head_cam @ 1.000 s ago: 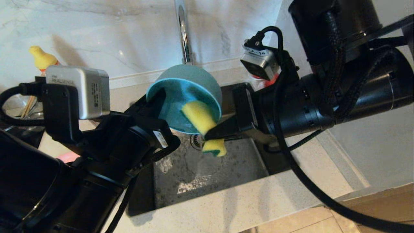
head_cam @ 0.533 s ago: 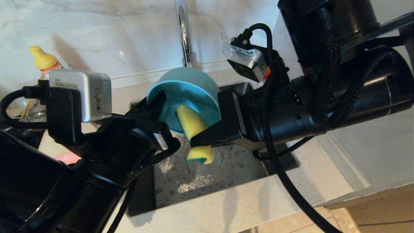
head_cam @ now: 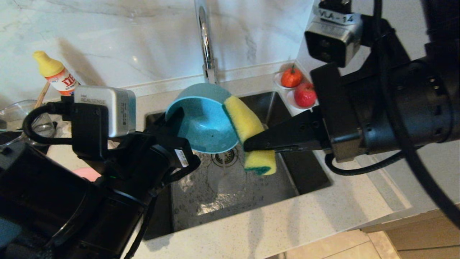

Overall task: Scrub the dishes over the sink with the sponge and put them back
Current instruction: Wipe the bowl, then rinse the bowl

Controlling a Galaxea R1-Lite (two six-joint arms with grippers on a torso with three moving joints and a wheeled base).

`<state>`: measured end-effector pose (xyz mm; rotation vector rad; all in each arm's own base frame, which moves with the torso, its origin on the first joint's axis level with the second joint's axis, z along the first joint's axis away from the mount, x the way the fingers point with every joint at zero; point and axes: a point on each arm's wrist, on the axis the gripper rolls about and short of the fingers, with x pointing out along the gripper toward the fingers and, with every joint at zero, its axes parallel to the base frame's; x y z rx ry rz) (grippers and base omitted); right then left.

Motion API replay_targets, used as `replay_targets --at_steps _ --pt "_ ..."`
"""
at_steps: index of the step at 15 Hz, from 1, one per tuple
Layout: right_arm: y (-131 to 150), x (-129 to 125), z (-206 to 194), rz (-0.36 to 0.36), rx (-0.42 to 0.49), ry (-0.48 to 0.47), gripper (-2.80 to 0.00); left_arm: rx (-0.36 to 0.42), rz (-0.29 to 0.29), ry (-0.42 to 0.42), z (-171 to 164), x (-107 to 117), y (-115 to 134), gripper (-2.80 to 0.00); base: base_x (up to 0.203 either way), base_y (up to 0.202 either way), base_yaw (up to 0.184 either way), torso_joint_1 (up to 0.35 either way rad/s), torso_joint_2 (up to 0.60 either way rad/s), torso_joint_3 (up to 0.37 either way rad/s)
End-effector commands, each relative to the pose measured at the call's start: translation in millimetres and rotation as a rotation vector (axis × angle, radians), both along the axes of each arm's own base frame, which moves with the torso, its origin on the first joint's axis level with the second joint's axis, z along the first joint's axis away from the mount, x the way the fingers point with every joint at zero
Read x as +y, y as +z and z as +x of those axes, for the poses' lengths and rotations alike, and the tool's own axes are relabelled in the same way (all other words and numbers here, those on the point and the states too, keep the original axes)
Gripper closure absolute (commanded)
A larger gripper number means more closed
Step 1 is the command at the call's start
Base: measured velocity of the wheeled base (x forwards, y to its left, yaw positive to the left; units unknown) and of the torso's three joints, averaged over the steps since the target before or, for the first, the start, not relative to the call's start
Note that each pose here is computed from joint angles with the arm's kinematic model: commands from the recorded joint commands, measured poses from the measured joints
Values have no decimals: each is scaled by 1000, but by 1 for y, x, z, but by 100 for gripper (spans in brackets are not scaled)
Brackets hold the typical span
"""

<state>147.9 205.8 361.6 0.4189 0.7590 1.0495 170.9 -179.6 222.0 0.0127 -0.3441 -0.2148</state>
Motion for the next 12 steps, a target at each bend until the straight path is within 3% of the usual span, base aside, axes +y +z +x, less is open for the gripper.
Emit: replay_targets --at_steps 1,4,7,9,10,12 --pt "4 -24 -16 18 -11 -5 0 47 38 11 6 -3 -17 0 0 0 0 0 0 0" --pt "8 -38 -28 38 -30 2 0 147 43 -4 10 -4 -44 0 0 0 0 0 0 0" --pt "15 -52 -35 54 -81 -6 0 256 100 42 19 5 -59 0 0 0 0 0 0 0" --pt "15 -61 -25 54 -89 -73 0 407 207 58 18 10 -75 0 0 0 0 0 0 0" --pt "14 -62 -21 50 -86 -91 0 470 233 67 19 13 -81 0 0 0 0 0 0 0" --pt "13 -64 -17 46 -82 -112 0 582 225 79 24 19 -86 0 0 0 0 0 0 0"
